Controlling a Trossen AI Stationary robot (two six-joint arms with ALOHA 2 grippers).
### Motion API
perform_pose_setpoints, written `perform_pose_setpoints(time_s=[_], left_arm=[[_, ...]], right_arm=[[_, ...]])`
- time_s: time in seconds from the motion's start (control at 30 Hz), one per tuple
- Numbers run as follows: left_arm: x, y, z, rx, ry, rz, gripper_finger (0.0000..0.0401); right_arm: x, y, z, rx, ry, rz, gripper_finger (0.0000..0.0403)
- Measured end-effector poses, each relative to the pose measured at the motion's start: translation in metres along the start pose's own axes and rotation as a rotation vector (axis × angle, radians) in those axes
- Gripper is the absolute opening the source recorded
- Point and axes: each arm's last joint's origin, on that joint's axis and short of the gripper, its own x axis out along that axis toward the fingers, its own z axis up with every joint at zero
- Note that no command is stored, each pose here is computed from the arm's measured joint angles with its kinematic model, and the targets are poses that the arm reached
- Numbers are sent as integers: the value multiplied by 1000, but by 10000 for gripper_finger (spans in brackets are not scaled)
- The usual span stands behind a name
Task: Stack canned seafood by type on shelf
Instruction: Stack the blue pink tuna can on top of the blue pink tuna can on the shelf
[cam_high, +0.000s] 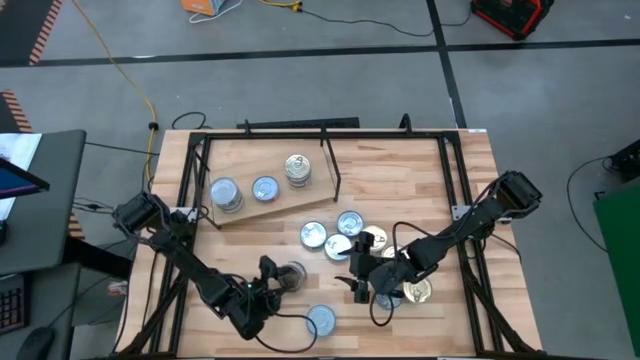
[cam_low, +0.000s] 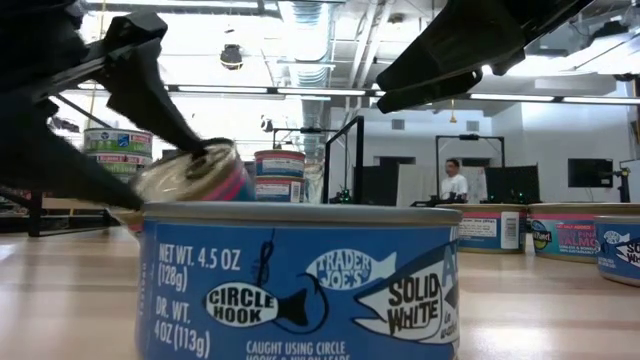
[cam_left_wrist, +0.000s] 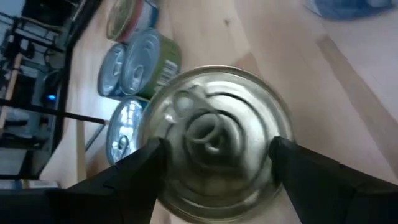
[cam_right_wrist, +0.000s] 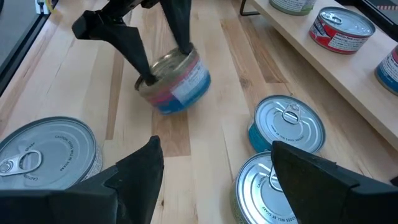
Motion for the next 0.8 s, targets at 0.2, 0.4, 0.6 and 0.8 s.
perform_pose_setpoints(time_s=[0.2,0.4,0.6,0.8], left_arm=[[-3,-3,-1,11,-4,4,295],[-3,-3,-1,8,-6,12,295],[-3,-3,-2,8,5,2,295],[-4,-3,-4,22,21,-4,295]], right_arm=[[0,0,0,0,0,0,324],[0,0,0,7,2,-1,324],[0,0,0,6,4,-1,324],[3,1,-1,13,-3,-3,324]])
